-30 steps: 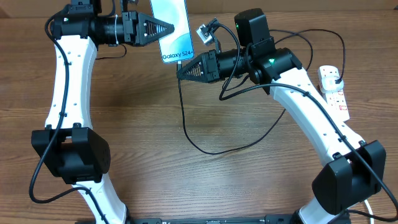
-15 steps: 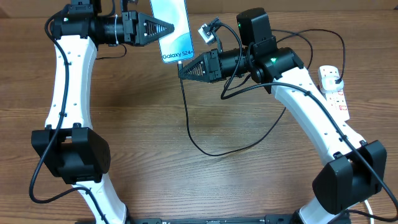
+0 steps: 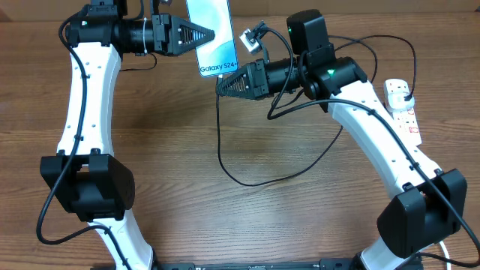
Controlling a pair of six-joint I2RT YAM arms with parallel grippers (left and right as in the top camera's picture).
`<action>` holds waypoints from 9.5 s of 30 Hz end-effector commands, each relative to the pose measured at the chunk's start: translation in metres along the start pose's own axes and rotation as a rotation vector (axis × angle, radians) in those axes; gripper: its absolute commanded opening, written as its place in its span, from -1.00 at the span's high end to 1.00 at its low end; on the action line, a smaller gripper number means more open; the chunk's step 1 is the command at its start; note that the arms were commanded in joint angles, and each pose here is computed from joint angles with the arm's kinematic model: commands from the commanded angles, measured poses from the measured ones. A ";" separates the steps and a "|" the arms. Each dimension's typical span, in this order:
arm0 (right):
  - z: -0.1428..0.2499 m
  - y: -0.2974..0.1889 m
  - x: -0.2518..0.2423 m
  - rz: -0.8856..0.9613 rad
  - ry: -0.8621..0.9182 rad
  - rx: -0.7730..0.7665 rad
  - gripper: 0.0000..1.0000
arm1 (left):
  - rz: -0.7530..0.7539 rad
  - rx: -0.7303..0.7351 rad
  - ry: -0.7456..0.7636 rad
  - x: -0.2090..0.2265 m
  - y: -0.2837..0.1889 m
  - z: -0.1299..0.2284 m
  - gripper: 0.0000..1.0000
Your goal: Plug charger to phone and switch on socket
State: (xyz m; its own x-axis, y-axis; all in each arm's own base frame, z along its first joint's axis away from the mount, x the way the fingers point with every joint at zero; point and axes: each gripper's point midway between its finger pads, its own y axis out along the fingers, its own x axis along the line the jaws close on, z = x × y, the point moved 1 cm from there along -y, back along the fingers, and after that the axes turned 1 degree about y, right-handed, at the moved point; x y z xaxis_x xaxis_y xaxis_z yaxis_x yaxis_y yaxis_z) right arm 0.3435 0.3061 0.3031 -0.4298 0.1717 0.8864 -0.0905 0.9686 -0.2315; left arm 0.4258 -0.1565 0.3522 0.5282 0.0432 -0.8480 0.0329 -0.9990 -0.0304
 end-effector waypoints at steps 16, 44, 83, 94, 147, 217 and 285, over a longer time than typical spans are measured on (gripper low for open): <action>-0.019 -0.025 -0.006 0.028 -0.030 -0.073 0.93 | 0.058 0.017 -0.012 -0.015 0.007 0.002 0.92; -0.018 -0.017 -0.007 0.053 -0.082 -0.072 0.93 | 0.056 0.019 -0.095 -0.015 0.007 0.001 0.92; -0.017 -0.017 0.001 0.012 -0.102 -0.060 0.93 | 0.049 0.010 -0.127 -0.014 0.002 -0.006 0.92; -0.013 -0.017 0.008 -0.032 -0.110 -0.036 0.92 | 0.044 0.008 -0.100 -0.013 0.001 -0.012 0.92; -0.020 -0.017 0.016 -0.059 -0.185 -0.053 0.93 | 0.048 0.011 -0.144 -0.015 0.002 -0.017 0.92; -0.025 -0.018 0.013 -0.033 -0.148 -0.076 0.92 | 0.048 0.013 -0.132 -0.016 0.002 -0.018 0.91; -0.046 -0.013 0.008 0.046 -0.127 -0.173 0.92 | 0.049 0.016 -0.202 -0.016 0.003 -0.018 0.91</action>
State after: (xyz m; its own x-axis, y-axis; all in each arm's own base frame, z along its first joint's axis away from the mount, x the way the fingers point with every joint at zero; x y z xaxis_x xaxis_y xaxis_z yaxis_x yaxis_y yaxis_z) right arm 0.3668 0.3069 0.3261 -0.5141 0.1451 0.8454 -0.0091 0.9846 -0.1745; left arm 0.4459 -0.1508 0.3631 0.3521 0.0615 -0.9339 0.0691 -0.9968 -0.0396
